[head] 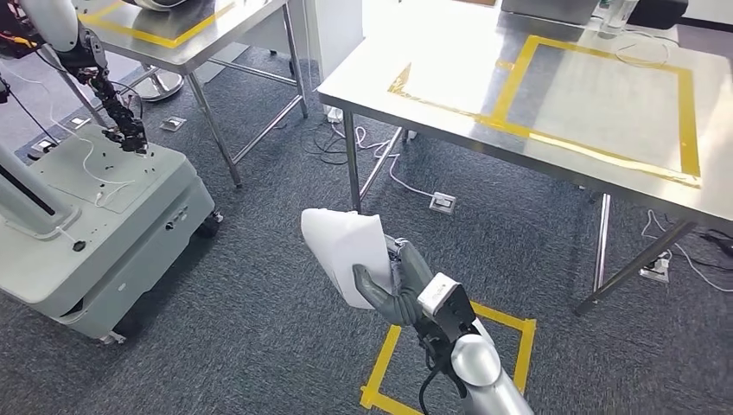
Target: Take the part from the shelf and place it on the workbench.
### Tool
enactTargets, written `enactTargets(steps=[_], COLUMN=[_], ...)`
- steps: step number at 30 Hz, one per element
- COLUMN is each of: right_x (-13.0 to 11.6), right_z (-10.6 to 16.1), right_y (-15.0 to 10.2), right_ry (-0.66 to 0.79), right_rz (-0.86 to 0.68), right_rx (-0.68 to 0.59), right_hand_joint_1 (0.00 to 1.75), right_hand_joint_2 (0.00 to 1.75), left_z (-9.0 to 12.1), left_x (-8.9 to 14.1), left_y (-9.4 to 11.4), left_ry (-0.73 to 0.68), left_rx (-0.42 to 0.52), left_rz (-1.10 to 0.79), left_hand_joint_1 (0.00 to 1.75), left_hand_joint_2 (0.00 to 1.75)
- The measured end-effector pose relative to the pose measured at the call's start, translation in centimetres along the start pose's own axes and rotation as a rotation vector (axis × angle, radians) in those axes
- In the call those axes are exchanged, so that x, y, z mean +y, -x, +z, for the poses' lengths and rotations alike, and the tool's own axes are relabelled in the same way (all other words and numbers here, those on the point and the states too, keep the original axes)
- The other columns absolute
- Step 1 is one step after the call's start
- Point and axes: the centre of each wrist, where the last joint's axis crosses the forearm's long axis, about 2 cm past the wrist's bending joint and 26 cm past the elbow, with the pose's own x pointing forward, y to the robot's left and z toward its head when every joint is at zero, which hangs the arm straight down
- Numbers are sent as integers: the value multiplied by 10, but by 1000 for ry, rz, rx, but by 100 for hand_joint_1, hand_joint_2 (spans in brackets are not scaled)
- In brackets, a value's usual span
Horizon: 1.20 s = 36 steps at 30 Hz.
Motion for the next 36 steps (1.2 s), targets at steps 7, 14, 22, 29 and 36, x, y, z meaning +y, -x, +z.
enactTargets(steps=[7,14,22,29,36], right_x=[1,1,1,1,-10], right_z=[2,6,7,7,-16], right_y=[1,1,0,-2,-6], right_ry=[-1,-3,-3,-3,-17], right_rz=[1,1,7,12,54], right_rx=[5,15,12,7,-37], right_hand_joint_1=[175,175,175,175,175], right_hand_joint_2=[175,175,175,175,175], left_z=[0,0,0,0,0], left_x=[1,1,-1,-2,-1], left_y=[1,3,0,-1,-1], left_ry=[-2,-5,-2,-1,-2], left_rx=[3,15,14,11,11], left_rz=[-2,-6,-12,-19,-38], left_hand_joint_1=[0,0,0,0,0], left_hand_joint_2=[175,175,175,175,175])
